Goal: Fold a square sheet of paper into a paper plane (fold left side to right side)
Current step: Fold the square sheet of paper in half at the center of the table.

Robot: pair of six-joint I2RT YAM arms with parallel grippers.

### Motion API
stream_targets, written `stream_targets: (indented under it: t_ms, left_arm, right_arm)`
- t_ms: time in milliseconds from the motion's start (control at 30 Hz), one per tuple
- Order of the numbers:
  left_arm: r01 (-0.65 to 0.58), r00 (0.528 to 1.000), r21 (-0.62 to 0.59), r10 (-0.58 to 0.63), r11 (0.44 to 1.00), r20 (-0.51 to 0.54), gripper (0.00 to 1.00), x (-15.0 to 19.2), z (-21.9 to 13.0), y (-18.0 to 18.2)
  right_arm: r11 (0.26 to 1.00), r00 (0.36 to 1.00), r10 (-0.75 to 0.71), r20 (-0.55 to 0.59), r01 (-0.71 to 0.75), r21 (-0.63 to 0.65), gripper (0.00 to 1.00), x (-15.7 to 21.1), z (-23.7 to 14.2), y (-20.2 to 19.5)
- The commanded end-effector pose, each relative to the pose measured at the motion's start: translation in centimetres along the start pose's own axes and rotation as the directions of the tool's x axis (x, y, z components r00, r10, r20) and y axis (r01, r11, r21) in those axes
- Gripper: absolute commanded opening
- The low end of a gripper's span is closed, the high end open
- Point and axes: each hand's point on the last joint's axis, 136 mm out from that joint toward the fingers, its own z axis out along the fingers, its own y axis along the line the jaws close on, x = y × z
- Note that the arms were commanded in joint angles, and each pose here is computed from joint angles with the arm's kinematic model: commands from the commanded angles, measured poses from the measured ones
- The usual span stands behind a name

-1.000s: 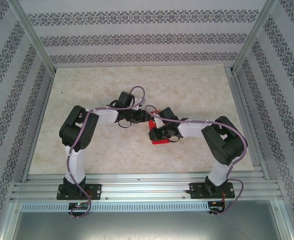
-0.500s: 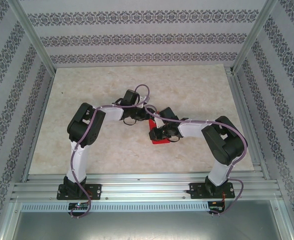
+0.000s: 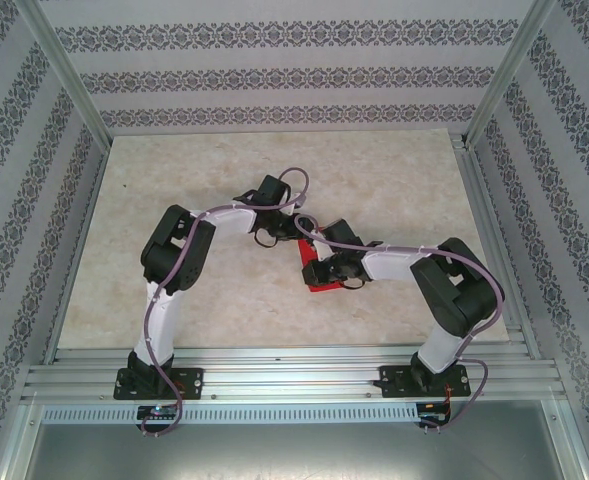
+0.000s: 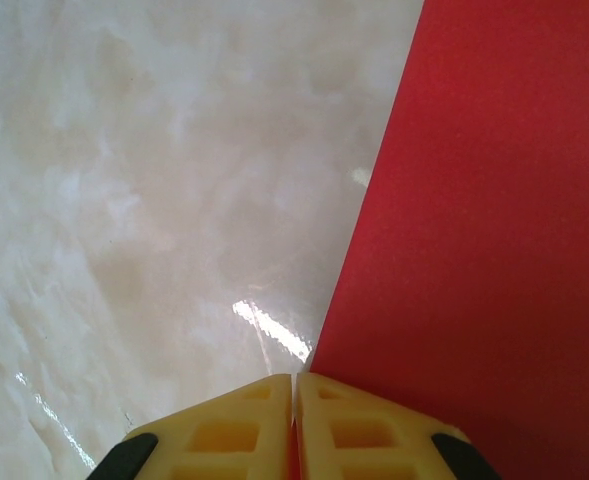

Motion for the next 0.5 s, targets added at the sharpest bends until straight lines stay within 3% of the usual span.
stream_targets:
  t_ms: [0, 467]
  left_arm:
    - [0.045, 0.987, -0.271, -0.086, 0.962, -0.139, 0.36, 5.7, 2.8, 8.2]
    - [-0.017, 0.981, -0.380, -0.059, 0.925, -0.187, 0.36, 7.0, 2.8, 8.0]
  right_arm:
    - [0.999, 0.997, 0.029, -0.070, -0.028, 0.018, 0.11, 3.2, 0.2, -0.3]
    - [1.000, 0.999, 0.018, 0.034, -0.017, -0.017, 0.11, 0.8, -2.0, 1.6]
